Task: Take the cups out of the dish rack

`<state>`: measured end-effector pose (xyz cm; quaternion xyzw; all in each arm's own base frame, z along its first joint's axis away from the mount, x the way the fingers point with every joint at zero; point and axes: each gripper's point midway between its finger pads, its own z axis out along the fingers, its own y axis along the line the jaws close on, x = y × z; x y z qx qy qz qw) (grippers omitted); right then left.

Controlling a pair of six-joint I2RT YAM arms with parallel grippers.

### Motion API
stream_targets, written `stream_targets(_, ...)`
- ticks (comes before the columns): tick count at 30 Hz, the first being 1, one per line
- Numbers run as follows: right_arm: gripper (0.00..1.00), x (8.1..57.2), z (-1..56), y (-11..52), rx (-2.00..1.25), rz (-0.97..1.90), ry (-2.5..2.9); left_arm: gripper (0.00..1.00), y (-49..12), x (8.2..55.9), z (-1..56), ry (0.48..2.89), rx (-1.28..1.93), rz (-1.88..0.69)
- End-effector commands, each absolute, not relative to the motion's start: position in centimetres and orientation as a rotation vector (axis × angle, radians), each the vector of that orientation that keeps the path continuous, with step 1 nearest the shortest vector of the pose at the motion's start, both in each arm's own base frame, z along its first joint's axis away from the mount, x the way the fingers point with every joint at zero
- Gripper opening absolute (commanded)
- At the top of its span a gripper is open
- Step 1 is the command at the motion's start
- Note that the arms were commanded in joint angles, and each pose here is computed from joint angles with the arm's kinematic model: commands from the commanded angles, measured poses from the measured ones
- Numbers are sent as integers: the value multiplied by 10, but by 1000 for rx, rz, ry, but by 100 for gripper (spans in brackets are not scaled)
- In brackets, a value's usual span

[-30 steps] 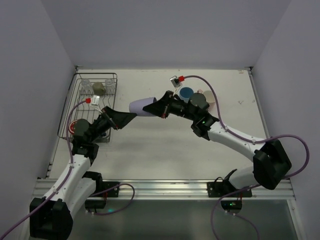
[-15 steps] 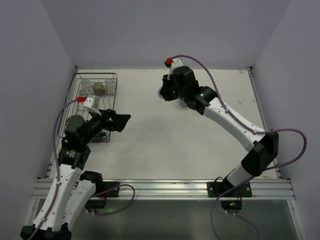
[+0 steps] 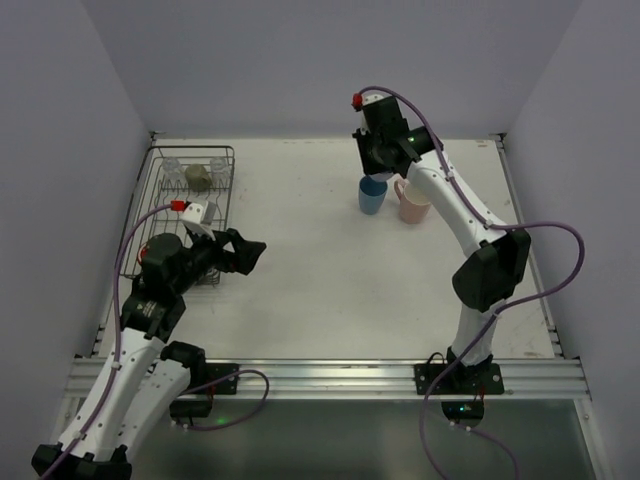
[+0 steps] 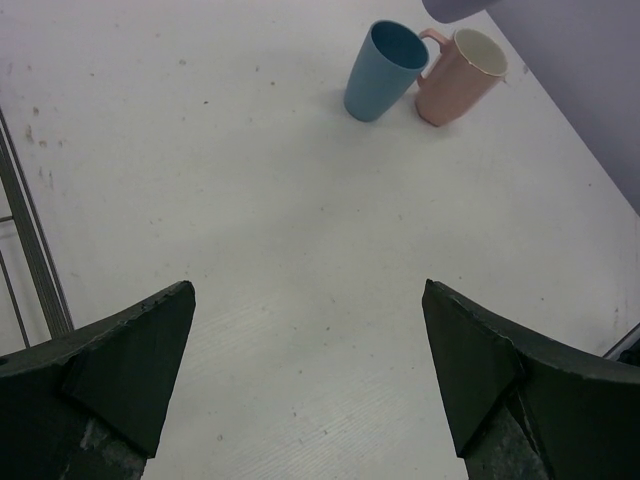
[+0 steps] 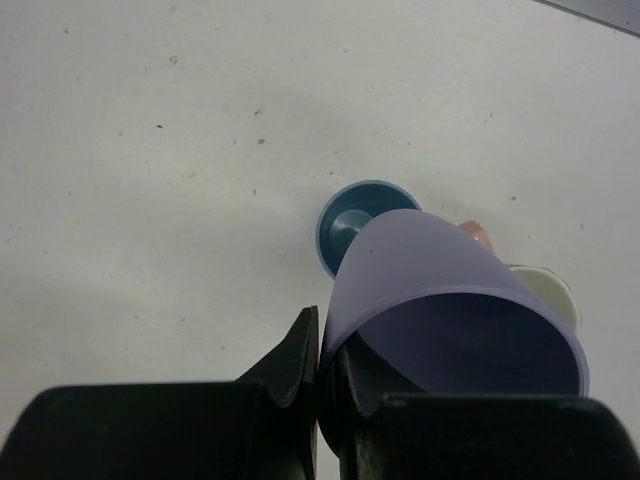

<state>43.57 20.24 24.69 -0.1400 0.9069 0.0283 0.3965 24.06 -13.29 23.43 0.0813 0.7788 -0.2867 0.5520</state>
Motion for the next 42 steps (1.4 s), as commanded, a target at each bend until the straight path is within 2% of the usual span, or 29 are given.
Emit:
stream_targets(1,0,442,244,201,-450,42,2322,100,-133,241,237,1828,226,-654)
stream_targets(7,0,455,229,214,-478,83,2348,100,-132,242,235,1841,218,-642)
stream_targets(42,1,465,157,208,-464,130,2488,100,-131,245,229,1866,205,-639)
